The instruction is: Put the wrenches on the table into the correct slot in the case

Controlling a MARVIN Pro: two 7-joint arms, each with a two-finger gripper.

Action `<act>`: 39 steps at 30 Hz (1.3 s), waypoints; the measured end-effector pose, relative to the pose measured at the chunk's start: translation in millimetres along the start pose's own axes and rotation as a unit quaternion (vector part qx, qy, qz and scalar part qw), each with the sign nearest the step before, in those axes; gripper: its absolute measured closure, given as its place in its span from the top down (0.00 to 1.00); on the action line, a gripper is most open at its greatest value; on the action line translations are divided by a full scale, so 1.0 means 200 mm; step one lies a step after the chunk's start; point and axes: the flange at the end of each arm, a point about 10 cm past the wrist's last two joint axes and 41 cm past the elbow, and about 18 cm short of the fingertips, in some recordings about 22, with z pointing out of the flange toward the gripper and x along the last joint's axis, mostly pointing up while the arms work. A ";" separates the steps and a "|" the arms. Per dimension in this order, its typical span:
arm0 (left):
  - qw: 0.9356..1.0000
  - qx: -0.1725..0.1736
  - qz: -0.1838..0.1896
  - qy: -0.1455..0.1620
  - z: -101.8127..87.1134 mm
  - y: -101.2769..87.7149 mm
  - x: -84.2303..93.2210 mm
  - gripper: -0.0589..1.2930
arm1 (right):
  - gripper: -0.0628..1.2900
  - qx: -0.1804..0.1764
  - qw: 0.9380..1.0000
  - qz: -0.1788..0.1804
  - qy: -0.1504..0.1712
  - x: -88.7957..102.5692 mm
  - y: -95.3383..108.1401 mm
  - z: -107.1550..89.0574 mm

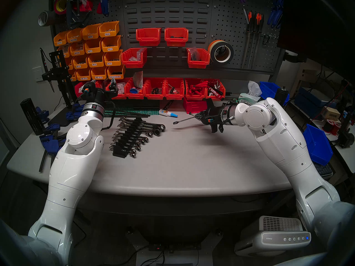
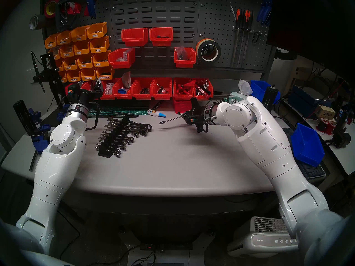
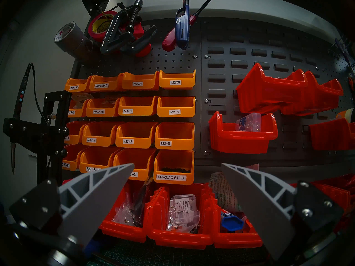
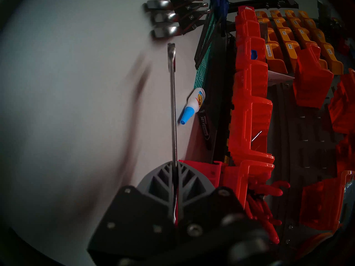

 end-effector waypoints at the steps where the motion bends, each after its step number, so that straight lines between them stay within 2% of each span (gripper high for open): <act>1: 1.000 0.000 0.000 0.000 0.00 0.00 0.00 0.96 | 0.02 0.002 1.000 0.003 0.001 0.00 0.00 0.00; 13: 1.000 0.000 0.000 0.000 0.00 0.00 0.00 0.96 | 0.02 0.012 0.998 0.054 0.011 -0.02 -0.01 -0.02; 18: 1.000 0.000 0.000 0.000 0.00 0.00 0.00 0.96 | 0.02 0.010 0.996 0.085 0.020 -0.04 0.00 -0.02; 21: 1.000 0.000 0.000 0.000 0.00 0.00 0.00 0.96 | 0.02 0.021 0.994 0.099 0.027 -0.04 -0.01 -0.02; 31: 1.000 0.000 0.000 0.000 0.00 0.00 0.00 0.96 | 0.02 0.067 0.990 0.121 0.042 -0.06 -0.05 -0.03; 39: 1.000 0.000 0.000 0.000 0.00 0.00 0.00 0.96 | 0.02 0.085 0.987 0.126 0.044 -0.08 -0.06 -0.05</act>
